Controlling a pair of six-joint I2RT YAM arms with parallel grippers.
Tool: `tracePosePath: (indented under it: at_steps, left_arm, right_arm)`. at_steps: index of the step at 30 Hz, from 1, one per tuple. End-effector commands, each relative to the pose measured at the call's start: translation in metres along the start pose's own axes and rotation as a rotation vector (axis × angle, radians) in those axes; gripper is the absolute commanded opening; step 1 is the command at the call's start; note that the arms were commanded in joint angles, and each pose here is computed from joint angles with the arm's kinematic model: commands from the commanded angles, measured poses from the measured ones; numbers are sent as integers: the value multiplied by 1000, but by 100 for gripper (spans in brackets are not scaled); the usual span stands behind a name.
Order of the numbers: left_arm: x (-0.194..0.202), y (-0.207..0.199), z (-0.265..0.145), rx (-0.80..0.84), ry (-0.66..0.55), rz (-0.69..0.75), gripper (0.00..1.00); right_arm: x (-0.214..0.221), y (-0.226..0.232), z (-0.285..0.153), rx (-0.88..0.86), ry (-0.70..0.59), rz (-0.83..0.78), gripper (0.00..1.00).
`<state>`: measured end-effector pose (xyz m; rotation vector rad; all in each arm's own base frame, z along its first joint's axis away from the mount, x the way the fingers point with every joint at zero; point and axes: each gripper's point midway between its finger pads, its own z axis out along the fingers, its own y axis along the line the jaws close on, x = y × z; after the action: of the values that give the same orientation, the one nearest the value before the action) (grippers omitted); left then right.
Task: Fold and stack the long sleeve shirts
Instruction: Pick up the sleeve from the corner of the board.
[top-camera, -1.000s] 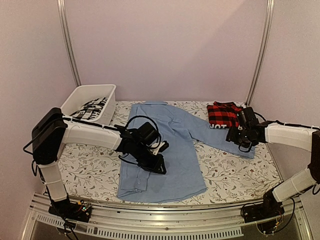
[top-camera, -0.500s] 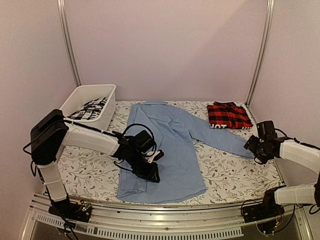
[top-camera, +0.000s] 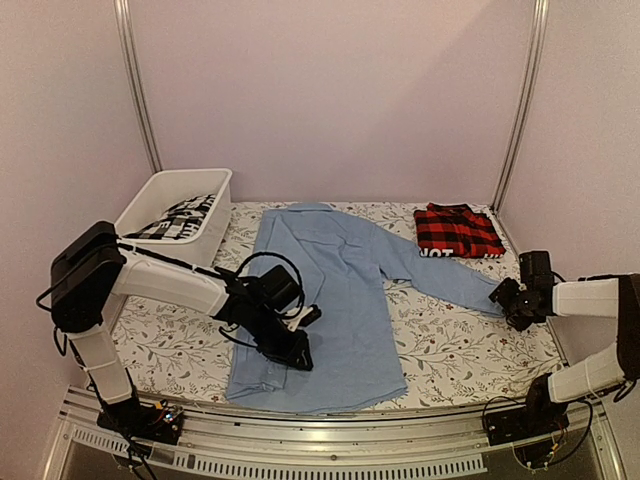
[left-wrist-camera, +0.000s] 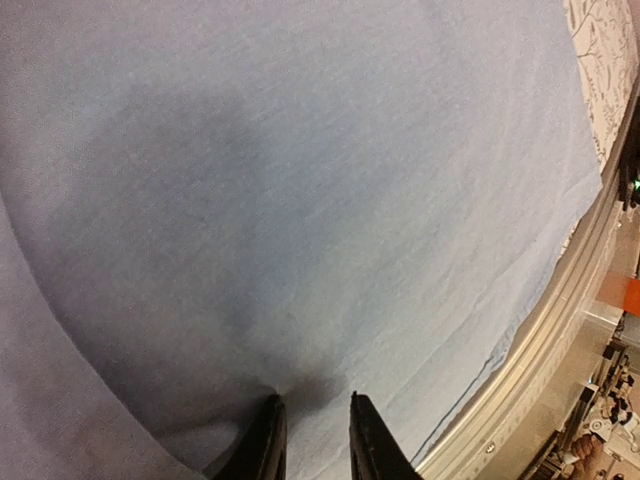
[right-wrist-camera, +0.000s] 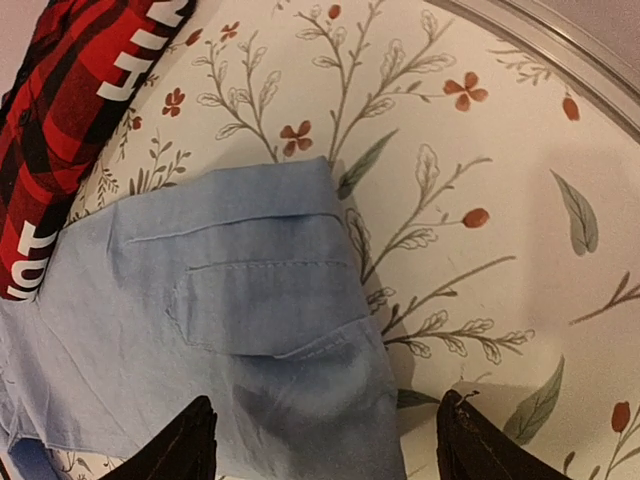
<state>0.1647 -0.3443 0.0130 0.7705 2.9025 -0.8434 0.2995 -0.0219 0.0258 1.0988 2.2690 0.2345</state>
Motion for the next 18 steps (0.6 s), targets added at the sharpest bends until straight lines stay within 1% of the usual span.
tracePosePath:
  at_steps: [1, 3, 7, 8, 10, 12, 16, 18]
  left_arm:
    - [24, 15, -1, -70, 62, -22, 24]
    - [18, 10, -6, -61, 41, -15, 23]
    - [1, -3, -18, -37, -10, 3, 24]
    - [-5, -6, -22, -30, -25, 6, 24]
    - [-14, -13, -31, -15, -50, 14, 24]
    - [-22, -18, -39, 1, -71, 16, 24]
    - [-36, -25, -58, 35, -113, 15, 24]
    - [-43, -25, -69, 46, -140, 9, 24]
  right_arm:
    - [2, 7, 9, -26, 27, 11, 64]
    - [-3, 12, 9, -33, 18, -10, 49]
    - [-19, 29, 1, -57, -7, -58, 17]
    - [-24, 35, -3, -63, -17, -71, 12]
    - [-36, 48, -16, -76, -57, -103, 5]
    - [-45, 73, -36, -112, -101, -152, 2]
    - [-61, 126, -79, -186, -186, -249, 0]
    - [-59, 161, -102, -244, -216, -313, 0]
